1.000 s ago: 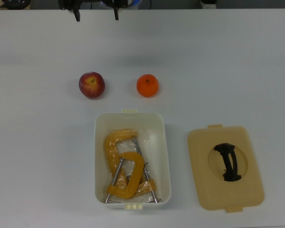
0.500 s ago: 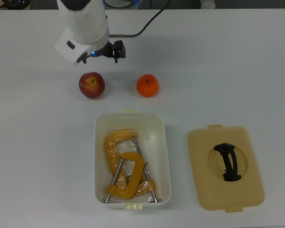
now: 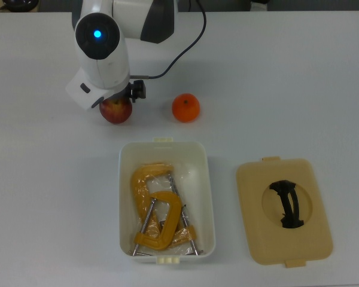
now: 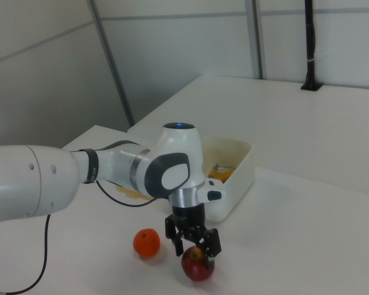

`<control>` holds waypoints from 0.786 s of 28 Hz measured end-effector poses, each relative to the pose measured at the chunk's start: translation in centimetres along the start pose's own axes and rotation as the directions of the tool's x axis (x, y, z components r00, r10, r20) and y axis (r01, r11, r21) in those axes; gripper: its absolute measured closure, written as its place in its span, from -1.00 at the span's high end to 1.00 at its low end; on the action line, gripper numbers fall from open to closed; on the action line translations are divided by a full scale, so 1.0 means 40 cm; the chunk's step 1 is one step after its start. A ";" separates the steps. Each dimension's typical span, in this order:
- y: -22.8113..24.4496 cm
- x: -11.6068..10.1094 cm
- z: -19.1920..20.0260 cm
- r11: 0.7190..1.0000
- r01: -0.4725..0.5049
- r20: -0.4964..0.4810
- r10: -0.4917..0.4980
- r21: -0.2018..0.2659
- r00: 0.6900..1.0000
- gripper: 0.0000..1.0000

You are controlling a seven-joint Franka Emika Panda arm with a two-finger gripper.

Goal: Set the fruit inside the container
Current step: 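Move the gripper down to the red apple and grasp it, then lift the apple and carry it over the white container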

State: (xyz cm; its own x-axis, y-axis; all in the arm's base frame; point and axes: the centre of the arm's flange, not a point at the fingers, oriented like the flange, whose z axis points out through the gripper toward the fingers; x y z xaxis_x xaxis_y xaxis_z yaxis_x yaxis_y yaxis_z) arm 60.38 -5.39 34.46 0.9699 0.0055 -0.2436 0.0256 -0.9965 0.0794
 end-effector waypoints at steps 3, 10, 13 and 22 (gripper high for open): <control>0.008 0.007 0.013 1.000 -0.010 -0.003 0.010 -0.001 1.000 0.97; 0.012 0.010 0.000 1.000 -0.013 -0.014 0.013 -0.003 1.000 0.74; 0.016 0.013 -0.035 1.000 -0.016 -0.041 0.016 -0.005 0.999 0.73; -0.017 0.012 -0.308 1.000 -0.001 -0.210 -0.004 -0.021 0.978 0.73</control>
State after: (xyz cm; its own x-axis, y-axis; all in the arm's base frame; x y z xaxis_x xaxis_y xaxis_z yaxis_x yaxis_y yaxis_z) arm 63.82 -3.68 46.19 0.9990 0.0267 -0.0357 0.0301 -0.9946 0.0996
